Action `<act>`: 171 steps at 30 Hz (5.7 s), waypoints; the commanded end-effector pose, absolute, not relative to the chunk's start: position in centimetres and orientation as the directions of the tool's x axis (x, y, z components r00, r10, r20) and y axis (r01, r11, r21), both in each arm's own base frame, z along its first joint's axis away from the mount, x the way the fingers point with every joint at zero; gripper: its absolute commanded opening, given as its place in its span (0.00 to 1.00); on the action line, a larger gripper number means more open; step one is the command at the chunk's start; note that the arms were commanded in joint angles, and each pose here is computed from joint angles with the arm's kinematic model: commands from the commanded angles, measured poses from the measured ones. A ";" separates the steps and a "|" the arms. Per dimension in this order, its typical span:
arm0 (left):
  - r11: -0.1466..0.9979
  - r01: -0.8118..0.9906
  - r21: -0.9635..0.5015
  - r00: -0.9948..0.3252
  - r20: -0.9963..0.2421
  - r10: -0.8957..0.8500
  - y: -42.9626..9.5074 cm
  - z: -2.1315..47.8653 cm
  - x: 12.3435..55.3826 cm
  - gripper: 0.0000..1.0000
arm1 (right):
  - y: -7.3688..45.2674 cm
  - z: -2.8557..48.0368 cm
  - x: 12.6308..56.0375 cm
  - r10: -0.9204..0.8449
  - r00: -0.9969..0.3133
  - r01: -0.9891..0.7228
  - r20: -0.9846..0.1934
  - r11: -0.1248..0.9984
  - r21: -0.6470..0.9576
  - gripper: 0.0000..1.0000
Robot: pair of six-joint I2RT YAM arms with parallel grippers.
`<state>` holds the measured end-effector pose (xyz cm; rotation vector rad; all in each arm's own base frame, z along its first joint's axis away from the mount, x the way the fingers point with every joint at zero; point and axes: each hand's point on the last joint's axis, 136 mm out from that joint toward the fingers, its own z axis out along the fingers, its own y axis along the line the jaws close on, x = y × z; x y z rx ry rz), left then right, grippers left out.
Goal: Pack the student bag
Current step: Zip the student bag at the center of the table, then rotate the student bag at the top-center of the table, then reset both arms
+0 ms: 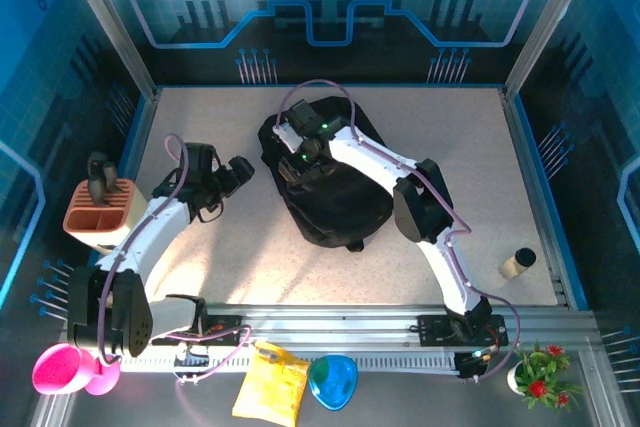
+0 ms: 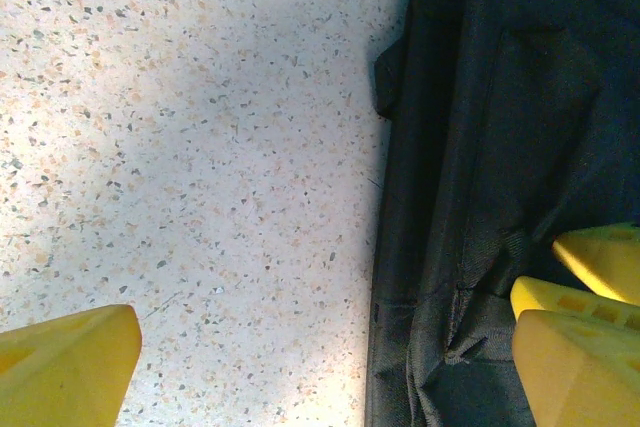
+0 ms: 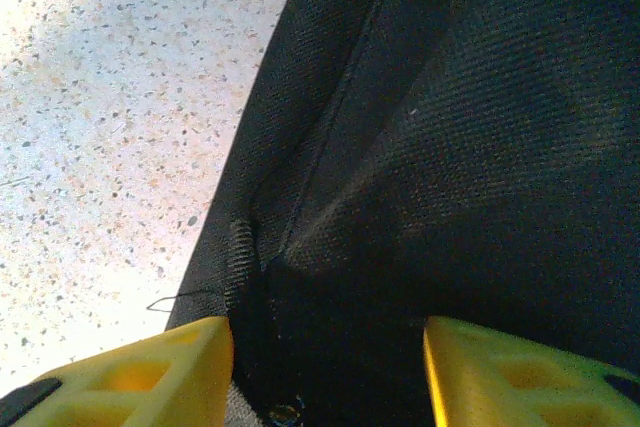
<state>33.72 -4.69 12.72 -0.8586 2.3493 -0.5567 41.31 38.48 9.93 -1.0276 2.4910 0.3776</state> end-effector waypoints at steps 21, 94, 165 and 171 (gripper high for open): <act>0.713 -0.450 -0.537 -0.634 -0.371 -0.679 -4.3 12.4 33.3 0.97 | 40.1 7.8 40.3 -0.557 -0.714 -0.661 -0.423 0.736 0.147 0.40; 0.689 -0.173 -0.703 -0.866 -0.225 -0.447 -15.9 9.9 37.3 0.00 | 17.4 13.5 47.4 -0.050 -0.815 0.016 -0.578 0.994 -0.109 0.00; 0.994 -0.088 -0.064 -0.298 -0.950 -0.088 0.2 12.3 36.8 0.99 | 0.0 12.8 37.5 -0.047 -0.288 0.088 -0.956 0.993 -0.076 1.00; 0.993 -0.046 -0.111 -0.277 -0.953 -0.119 0.4 12.0 38.4 0.99 | 0.8 11.7 38.8 -0.068 -0.275 0.053 -0.959 0.995 -0.086 1.00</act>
